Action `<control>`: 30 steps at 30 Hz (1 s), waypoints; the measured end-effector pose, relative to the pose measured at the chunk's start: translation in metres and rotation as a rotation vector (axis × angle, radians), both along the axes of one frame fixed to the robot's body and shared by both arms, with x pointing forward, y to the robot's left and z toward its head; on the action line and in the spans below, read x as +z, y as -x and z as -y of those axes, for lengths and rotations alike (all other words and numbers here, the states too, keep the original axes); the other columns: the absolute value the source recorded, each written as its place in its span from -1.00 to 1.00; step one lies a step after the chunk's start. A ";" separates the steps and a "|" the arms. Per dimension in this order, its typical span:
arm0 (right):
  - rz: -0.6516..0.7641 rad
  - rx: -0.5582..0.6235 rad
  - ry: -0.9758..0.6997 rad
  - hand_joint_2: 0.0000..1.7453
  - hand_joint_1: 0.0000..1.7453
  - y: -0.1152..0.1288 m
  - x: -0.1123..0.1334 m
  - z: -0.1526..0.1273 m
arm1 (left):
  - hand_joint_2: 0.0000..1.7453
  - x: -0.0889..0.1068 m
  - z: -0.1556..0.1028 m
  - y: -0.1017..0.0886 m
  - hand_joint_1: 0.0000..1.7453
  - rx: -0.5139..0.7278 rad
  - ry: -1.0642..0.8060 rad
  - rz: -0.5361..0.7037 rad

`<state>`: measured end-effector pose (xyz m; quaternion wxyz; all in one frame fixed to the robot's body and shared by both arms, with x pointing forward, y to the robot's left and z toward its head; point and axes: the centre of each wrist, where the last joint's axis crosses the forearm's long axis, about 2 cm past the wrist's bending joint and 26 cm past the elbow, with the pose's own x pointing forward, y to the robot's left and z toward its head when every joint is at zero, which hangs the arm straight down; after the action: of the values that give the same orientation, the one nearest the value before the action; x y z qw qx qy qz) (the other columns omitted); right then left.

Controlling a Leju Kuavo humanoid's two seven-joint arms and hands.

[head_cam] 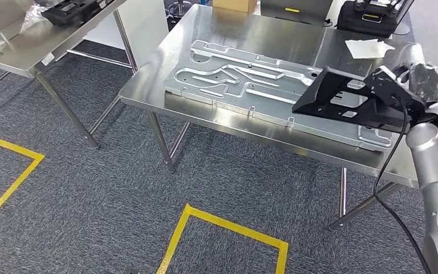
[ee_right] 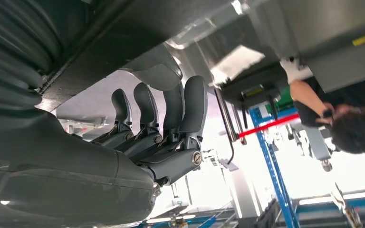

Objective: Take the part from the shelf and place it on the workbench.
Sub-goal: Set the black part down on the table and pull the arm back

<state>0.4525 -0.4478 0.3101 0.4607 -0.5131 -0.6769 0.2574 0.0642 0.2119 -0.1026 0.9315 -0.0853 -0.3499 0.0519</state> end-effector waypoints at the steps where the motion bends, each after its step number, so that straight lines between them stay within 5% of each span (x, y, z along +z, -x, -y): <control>1: -0.008 0.000 0.004 1.00 1.00 0.003 -0.006 0.001 | 1.00 0.000 0.000 0.000 -1.00 -0.002 0.000 -0.008; 6: -0.047 -0.006 0.023 1.00 1.00 0.017 -0.026 0.009 | 1.00 0.000 0.000 0.000 -1.00 -0.002 0.010 -0.043; 19: -0.047 -0.008 0.052 1.00 1.00 0.014 -0.029 0.001 | 1.00 -0.001 -0.003 0.003 -1.00 0.028 0.038 -0.068; 25: -0.068 -0.022 0.051 1.00 1.00 0.000 0.014 0.001 | 1.00 -0.001 -0.004 0.005 -1.00 0.023 0.036 -0.080; 30: -0.109 -0.024 0.065 1.00 1.00 -0.018 0.079 0.001 | 1.00 -0.001 -0.006 0.003 -1.00 0.012 0.040 -0.083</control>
<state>0.4700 -0.4490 0.3889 0.4829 -0.5211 -0.6360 0.3012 0.0608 0.2183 -0.1040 0.9430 -0.0994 -0.3102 0.0679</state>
